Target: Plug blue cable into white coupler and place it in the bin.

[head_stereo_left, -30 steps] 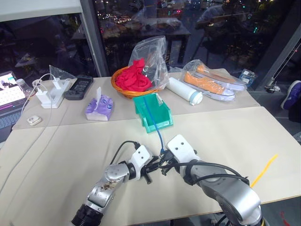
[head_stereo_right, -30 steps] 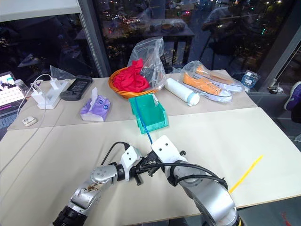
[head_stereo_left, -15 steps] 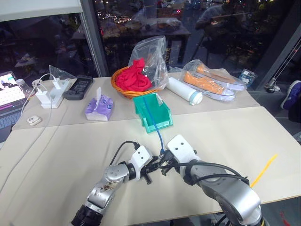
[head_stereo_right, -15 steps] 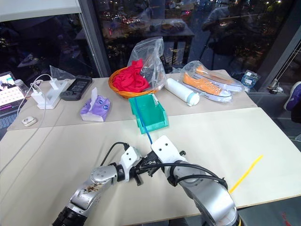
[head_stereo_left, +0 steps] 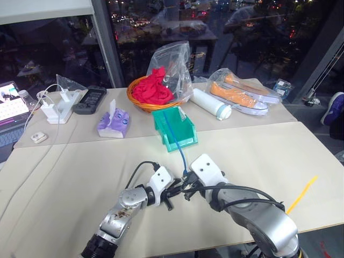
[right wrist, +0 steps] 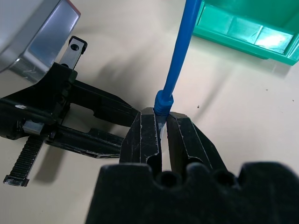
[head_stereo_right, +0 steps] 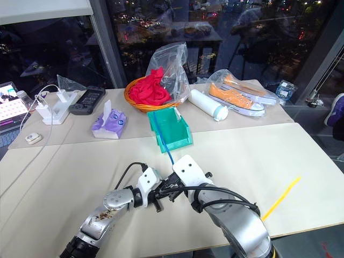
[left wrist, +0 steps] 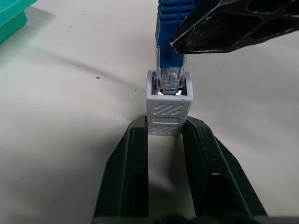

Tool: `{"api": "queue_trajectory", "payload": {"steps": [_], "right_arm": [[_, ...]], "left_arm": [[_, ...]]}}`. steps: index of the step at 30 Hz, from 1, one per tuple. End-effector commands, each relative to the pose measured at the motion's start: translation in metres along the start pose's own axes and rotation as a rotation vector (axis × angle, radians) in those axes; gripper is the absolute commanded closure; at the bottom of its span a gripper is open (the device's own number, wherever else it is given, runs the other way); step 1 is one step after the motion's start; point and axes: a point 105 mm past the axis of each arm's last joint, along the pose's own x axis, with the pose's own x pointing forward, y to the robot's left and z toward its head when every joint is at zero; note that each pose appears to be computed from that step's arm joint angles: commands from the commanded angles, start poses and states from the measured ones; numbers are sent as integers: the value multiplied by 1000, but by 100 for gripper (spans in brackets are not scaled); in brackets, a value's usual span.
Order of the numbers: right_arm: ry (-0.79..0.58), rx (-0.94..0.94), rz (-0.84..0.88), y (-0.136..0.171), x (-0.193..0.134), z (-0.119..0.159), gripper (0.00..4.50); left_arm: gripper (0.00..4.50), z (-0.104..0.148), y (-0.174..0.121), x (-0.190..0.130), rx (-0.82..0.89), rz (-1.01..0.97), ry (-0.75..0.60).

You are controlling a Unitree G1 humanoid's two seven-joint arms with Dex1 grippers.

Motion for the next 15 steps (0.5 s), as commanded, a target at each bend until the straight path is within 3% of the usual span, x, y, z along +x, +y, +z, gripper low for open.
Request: {"api": "queue_trajectory", "payload": {"steps": [1, 15], "right_arm": [[232, 49, 135, 25, 9, -49, 450], [297, 0, 216, 37, 10, -56, 450]], "left_arm": [[389, 11, 0, -2, 23, -5, -38], [389, 12, 1, -3, 24, 3, -37]]}}
